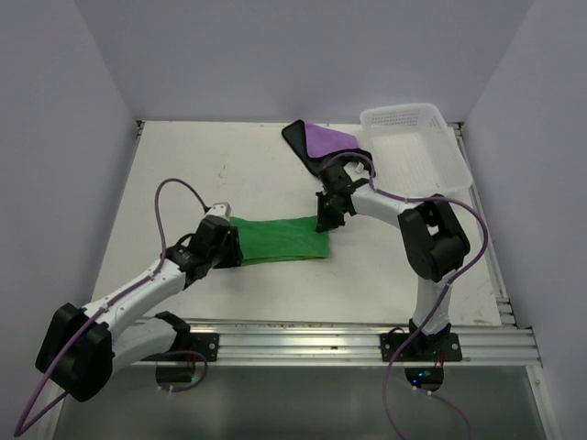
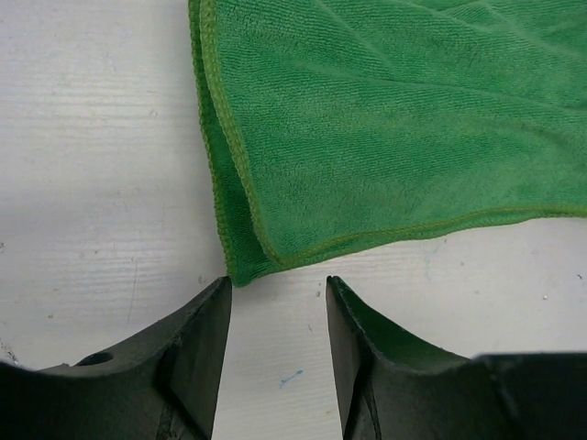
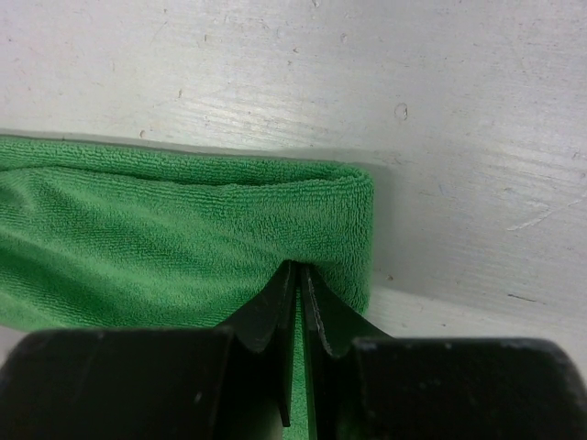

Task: Roll the towels
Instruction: Fold the towel

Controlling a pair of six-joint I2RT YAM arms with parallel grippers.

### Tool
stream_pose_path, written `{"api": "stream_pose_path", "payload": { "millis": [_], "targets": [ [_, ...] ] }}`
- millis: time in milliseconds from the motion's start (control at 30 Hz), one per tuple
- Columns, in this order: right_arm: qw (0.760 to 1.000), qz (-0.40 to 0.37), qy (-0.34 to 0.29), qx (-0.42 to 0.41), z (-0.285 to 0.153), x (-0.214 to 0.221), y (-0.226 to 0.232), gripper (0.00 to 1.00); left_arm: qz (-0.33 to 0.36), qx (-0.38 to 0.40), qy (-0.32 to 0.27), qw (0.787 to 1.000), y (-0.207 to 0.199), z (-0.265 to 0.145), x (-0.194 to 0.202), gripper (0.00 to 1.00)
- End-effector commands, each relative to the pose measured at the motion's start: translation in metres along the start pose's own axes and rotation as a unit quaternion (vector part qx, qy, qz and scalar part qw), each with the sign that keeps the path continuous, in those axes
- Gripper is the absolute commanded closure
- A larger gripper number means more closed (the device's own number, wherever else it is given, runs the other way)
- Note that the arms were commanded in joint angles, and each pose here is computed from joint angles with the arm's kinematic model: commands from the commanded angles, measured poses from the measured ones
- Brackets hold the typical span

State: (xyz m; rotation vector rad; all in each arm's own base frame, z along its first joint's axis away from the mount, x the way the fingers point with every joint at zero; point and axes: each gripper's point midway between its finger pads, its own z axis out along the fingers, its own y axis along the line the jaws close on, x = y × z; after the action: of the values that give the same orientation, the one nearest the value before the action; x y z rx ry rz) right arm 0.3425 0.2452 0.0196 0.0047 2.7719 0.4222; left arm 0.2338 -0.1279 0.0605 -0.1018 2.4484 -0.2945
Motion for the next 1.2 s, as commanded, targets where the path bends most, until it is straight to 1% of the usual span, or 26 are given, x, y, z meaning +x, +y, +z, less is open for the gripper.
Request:
{"api": "stream_pose_path", "payload": {
  "millis": [0, 233, 333, 367, 433, 467, 500, 567, 700, 767, 833, 867, 900, 967, 1167],
  "targets": [
    [1.000, -0.010, 0.010, 0.012, 0.014, 0.004, -0.007, 0.91, -0.016, -0.018, -0.017, 1.000, 0.006, 0.006, -0.004, 0.51],
    [1.000, -0.012, 0.016, 0.011, 0.015, 0.009, -0.009, 0.91, -0.018, -0.009, -0.030, 0.999, -0.001, 0.013, -0.012, 0.55],
    [1.000, -0.014, 0.020, 0.011, 0.017, 0.012, -0.011, 0.92, -0.015, -0.015, -0.026, 0.999, 0.002, 0.019, -0.008, 0.59],
    [1.000, -0.013, 0.019, 0.010, 0.017, 0.012, -0.011, 0.92, -0.015, -0.018, -0.025, 0.999, 0.003, 0.021, -0.007, 0.64],
    [1.000, -0.014, 0.021, 0.011, 0.017, 0.013, -0.011, 0.92, -0.015, -0.025, -0.023, 0.999, 0.007, 0.024, -0.004, 0.66],
    [1.000, -0.017, 0.021, 0.011, 0.017, 0.013, -0.012, 0.92, -0.015, -0.026, -0.022, 0.999, 0.007, 0.025, -0.003, 0.72],
    [1.000, -0.017, 0.021, 0.011, 0.017, 0.014, -0.012, 0.92, -0.015, -0.028, -0.024, 0.999, 0.008, 0.025, -0.003, 0.74],
    [1.000, -0.018, 0.021, 0.013, 0.017, 0.014, -0.013, 0.92, -0.016, -0.029, -0.026, 0.999, 0.009, 0.024, -0.004, 0.76],
    [1.000, -0.017, 0.021, 0.010, 0.017, 0.015, -0.012, 0.93, -0.016, -0.043, -0.045, 0.998, 0.015, 0.019, -0.011, 0.77],
    [1.000, -0.014, 0.023, 0.007, 0.018, 0.015, -0.011, 0.94, -0.013, -0.047, -0.048, 0.998, 0.015, 0.019, -0.013, 0.80],
    [1.000, -0.014, 0.024, 0.005, 0.018, 0.016, -0.010, 0.94, -0.014, -0.052, -0.053, 0.997, 0.017, 0.020, -0.015, 0.80],
    [1.000, -0.014, 0.023, 0.005, 0.018, 0.016, -0.011, 0.94, -0.014, -0.051, -0.054, 0.997, 0.017, 0.021, -0.014, 0.72],
    [1.000, -0.014, 0.023, 0.004, 0.017, 0.015, -0.011, 0.94, -0.015, -0.050, -0.056, 0.997, 0.017, 0.022, -0.015, 0.67],
    [1.000, -0.016, 0.024, 0.007, 0.017, 0.017, -0.012, 0.94, -0.017, -0.045, -0.057, 0.997, 0.016, 0.023, -0.014, 0.63],
    [1.000, -0.016, 0.025, 0.009, 0.017, 0.019, -0.014, 0.95, -0.019, -0.034, -0.061, 0.997, 0.012, 0.026, -0.014, 0.61]
  ]
}}
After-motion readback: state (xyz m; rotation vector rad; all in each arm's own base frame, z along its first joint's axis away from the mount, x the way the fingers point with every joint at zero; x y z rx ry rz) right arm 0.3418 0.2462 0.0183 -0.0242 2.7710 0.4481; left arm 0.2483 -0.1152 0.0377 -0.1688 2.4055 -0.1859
